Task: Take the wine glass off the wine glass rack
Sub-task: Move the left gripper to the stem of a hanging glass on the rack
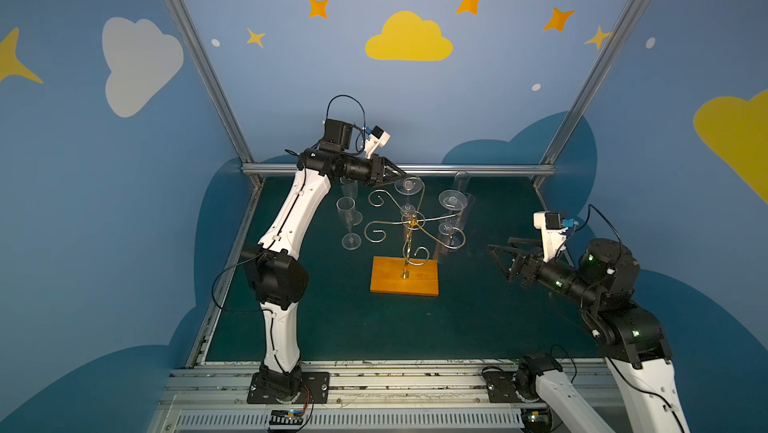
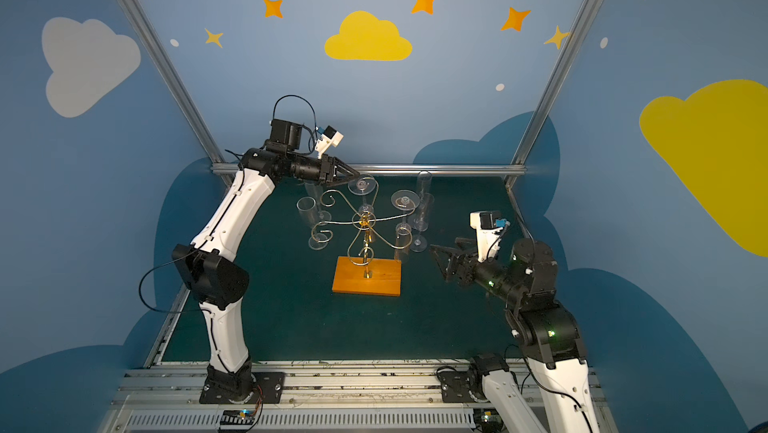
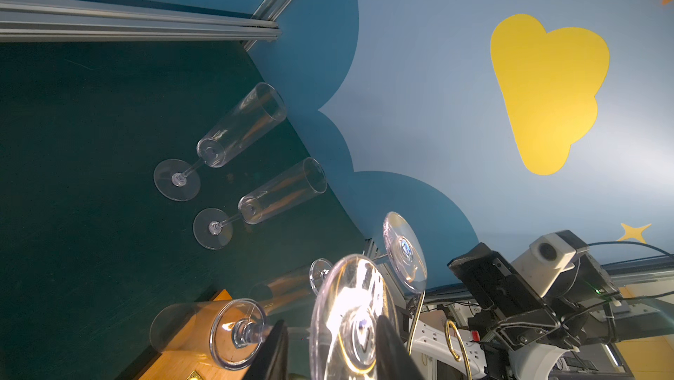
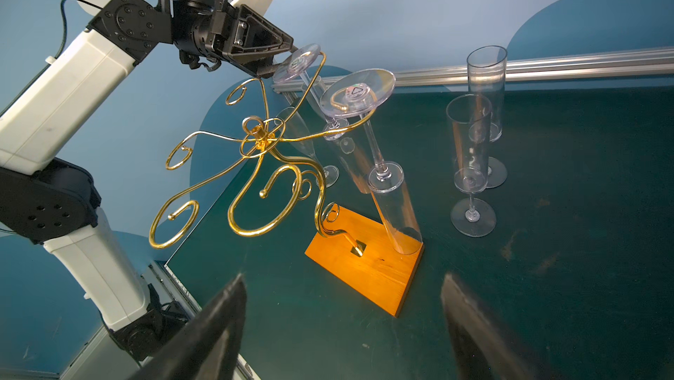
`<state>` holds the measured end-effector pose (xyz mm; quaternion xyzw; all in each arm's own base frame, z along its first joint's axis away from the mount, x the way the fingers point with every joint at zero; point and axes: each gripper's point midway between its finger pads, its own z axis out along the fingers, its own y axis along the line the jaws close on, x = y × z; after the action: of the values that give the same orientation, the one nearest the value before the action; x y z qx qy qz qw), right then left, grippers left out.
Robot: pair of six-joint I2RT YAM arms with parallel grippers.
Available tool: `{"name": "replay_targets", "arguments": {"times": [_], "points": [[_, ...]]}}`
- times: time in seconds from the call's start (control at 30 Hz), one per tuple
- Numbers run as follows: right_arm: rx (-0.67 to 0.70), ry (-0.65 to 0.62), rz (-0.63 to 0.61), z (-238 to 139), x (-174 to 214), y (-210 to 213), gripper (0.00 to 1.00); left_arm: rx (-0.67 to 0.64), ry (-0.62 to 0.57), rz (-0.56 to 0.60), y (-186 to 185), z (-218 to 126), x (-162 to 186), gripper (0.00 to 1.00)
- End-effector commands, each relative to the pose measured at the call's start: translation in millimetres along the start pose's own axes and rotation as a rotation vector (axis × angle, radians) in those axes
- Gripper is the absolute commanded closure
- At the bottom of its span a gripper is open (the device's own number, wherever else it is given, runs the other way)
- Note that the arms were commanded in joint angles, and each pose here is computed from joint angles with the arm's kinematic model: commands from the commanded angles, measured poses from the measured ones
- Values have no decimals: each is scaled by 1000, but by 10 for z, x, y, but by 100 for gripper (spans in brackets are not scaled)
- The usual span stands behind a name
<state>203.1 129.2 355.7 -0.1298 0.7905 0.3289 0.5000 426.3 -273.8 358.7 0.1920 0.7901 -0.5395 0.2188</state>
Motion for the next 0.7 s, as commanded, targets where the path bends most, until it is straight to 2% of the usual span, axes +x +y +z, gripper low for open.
{"name": "replay_targets", "arguments": {"times": [0.0, 0.67], "points": [[-8, 0, -7, 18, 17, -5, 17, 7, 25, -1, 40, 25, 54, 63], [18, 5, -16, 34, 131, -87, 17, -14, 30, 3, 47, 65, 83, 77]]}}
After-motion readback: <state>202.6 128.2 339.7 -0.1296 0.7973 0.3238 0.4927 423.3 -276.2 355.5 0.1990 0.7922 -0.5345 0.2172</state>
